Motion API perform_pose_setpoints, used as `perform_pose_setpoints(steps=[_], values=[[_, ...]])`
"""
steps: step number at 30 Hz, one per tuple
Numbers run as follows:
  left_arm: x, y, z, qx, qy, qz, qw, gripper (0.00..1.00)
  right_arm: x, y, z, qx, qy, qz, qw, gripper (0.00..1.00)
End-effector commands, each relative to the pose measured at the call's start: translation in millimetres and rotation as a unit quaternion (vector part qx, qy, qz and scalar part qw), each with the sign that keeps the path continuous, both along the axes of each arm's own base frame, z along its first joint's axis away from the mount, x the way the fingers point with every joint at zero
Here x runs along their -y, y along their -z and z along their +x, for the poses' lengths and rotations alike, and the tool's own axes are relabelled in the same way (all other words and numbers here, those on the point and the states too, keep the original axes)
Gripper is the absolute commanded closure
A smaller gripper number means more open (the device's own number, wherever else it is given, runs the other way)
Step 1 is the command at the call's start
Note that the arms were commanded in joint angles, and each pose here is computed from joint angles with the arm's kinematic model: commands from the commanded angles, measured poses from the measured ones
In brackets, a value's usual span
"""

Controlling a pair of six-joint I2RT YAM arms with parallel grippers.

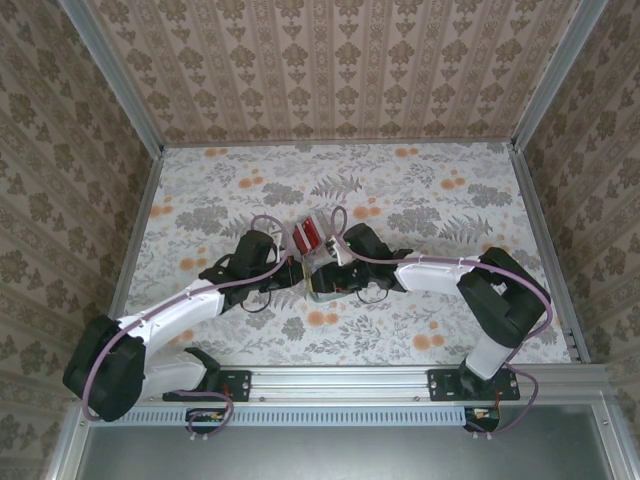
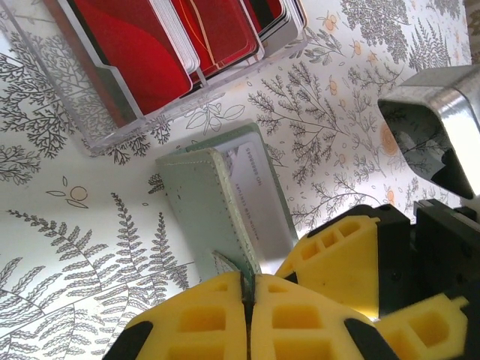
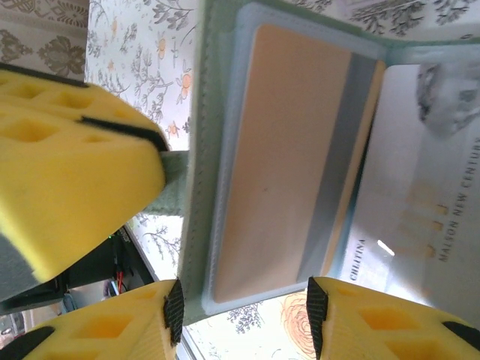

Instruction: Put the credit cards into the card holder

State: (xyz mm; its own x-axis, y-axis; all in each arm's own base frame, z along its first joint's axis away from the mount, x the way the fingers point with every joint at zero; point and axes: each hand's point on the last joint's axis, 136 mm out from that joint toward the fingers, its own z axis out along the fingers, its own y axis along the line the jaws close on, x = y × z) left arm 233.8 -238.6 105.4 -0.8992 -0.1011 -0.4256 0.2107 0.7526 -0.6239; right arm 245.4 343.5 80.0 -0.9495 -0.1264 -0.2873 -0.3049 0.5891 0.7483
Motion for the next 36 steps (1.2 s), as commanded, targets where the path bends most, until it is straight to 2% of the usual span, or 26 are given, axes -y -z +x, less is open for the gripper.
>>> perform_pose_setpoints(steps=[1, 14, 27, 36], values=[[1, 2, -1, -0.009, -0.002, -0.007, 1.0, 1.0, -4, -1, 3, 0.012, -0.007, -0.011, 1.0, 0.5], [-1, 3, -1, -0.008, -0.002, -0.005, 1.0, 1.0, 8, 15, 7, 0.009, 0.01, -0.045, 0.999, 0.58], [-3, 4, 0, -0.008, -0.005, -0.006, 1.0, 1.0, 7, -22, 9, 0.046, 0.012, -0.009, 0.999, 0.55], [-2, 2, 0, -0.008, -0.003, -0.008, 1.0, 1.0, 11, 3, 14, 0.025, 0.022, -0.043, 0.999, 0.55]])
